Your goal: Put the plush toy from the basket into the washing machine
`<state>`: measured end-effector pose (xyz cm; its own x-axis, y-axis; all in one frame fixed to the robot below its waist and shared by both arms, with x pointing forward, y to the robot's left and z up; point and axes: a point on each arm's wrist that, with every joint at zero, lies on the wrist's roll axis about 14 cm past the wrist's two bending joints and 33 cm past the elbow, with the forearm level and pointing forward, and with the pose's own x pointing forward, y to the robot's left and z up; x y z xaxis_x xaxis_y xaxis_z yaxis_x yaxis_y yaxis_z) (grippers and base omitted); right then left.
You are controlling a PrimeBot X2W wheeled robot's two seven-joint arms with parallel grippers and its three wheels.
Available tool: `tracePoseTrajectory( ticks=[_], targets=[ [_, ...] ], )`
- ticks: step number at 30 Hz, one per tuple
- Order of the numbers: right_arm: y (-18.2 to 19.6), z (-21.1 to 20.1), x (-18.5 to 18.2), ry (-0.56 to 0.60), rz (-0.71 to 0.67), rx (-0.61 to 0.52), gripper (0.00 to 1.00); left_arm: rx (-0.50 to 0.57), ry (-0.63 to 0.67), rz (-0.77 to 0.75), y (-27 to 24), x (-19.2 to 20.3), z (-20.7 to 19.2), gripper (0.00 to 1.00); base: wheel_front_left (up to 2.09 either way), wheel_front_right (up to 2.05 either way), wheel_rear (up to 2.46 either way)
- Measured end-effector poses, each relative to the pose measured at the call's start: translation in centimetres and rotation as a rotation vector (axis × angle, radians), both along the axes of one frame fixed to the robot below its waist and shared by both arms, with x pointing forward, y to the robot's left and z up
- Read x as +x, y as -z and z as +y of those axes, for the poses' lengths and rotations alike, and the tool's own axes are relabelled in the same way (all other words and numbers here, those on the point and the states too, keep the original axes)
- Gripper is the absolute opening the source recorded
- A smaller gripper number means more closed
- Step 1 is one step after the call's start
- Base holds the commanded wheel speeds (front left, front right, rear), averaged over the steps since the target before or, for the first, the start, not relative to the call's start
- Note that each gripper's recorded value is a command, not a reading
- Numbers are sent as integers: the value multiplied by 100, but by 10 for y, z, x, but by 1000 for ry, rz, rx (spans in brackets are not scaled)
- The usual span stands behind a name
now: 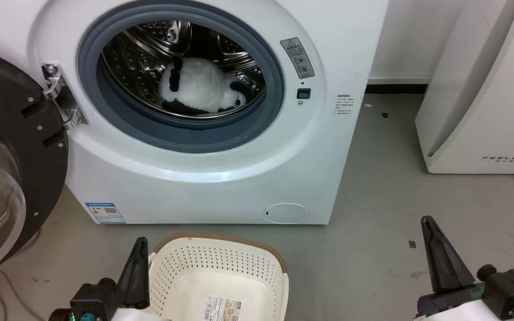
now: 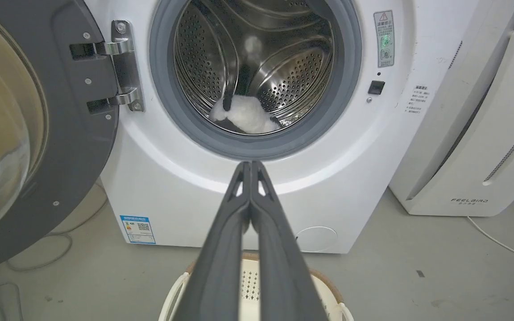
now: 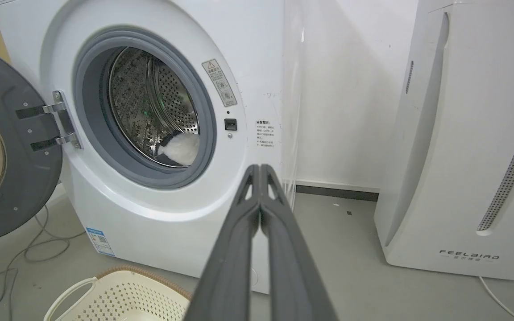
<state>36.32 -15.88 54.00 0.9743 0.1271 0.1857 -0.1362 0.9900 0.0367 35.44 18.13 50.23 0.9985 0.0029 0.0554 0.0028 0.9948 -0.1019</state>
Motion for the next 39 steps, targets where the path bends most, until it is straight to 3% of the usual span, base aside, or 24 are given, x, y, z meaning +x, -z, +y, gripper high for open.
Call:
tracePoseTrajectory(
  ticks=[39],
  targets=[
    [7,0,0,1,66,-28,0,44,6,31,-2,3,-2,0,0,0,0]
  ],
)
